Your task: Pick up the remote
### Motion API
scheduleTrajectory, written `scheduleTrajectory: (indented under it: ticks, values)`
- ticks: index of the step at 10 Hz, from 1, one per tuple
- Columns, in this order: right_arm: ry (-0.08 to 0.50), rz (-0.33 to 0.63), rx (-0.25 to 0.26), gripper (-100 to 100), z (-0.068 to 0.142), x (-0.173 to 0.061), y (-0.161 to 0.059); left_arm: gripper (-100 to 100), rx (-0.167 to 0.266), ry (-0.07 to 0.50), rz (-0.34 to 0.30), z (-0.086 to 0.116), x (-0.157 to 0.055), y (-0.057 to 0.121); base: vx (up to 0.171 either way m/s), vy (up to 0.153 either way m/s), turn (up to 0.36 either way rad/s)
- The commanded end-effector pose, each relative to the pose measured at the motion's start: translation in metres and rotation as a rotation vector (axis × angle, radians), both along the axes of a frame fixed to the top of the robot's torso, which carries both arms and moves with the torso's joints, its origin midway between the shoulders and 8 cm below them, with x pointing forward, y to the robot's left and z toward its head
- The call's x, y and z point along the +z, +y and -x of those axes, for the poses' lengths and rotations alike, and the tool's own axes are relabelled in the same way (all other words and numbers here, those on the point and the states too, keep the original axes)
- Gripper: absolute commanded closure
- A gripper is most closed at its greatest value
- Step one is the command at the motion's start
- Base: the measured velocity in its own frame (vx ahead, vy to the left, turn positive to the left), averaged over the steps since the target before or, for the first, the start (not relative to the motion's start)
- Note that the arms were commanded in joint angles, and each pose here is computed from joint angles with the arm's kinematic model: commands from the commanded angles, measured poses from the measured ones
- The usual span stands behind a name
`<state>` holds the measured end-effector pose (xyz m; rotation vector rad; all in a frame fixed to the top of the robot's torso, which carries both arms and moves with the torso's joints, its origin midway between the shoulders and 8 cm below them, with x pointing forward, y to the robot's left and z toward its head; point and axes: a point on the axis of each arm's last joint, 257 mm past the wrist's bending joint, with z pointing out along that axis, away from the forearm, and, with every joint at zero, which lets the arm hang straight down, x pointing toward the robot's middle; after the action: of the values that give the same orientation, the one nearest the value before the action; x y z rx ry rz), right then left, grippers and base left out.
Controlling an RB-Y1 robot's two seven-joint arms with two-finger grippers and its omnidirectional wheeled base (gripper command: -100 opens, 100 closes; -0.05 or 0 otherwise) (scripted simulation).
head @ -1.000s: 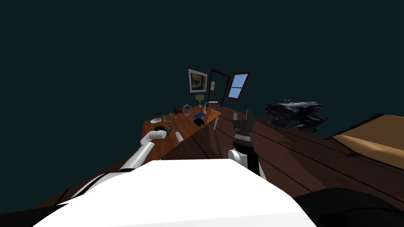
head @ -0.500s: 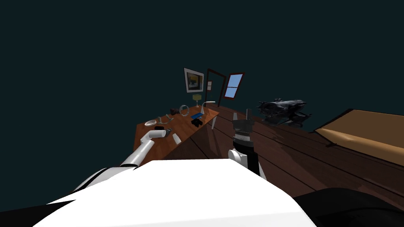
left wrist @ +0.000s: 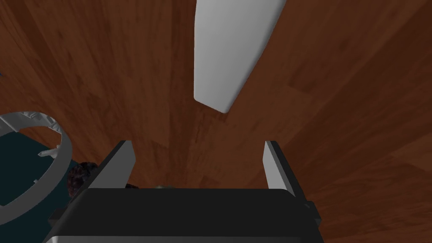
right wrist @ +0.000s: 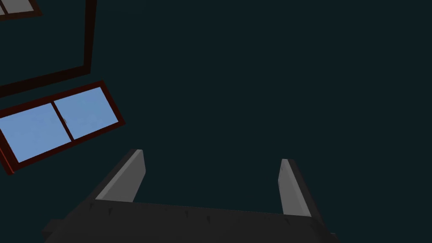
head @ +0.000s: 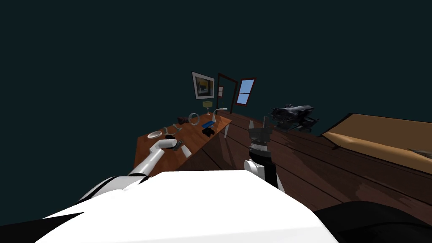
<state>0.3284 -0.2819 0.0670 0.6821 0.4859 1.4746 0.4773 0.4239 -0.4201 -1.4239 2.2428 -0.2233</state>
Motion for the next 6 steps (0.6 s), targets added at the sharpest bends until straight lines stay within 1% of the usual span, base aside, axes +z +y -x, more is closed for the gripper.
scheduleTrajectory:
  ticks: [1,2,3,4,5,6]
  values:
    - [0.000,0.000,0.000,0,0.000,0.000,0.000,-100,-0.005,0.045,0.002,0.008,-0.009,0.003,0.030,0.016,-0.079]
    - [0.000,0.000,0.000,0,0.000,0.000,0.000,-100,-0.019,0.105,0.006,0.020,-0.017,0.005,0.035,0.016,-0.161]
    - [0.000,0.000,0.000,0,0.000,0.000,0.000,-100,-0.017,0.109,0.007,0.022,-0.018,0.005,0.030,0.015,-0.077]
    - [0.000,0.000,0.000,0,0.000,0.000,0.000,-100,-0.029,0.169,0.013,0.035,-0.027,0.007,0.032,0.012,-0.136]
    - [0.000,0.000,0.000,0,0.000,0.000,0.000,-100,-0.047,0.209,0.018,0.043,-0.030,0.008,0.052,0.016,-0.222]
    - [0.000,0.000,0.000,0,0.000,0.000,0.000,-100,-0.041,0.227,0.021,0.049,-0.034,0.009,0.041,0.021,-0.061]
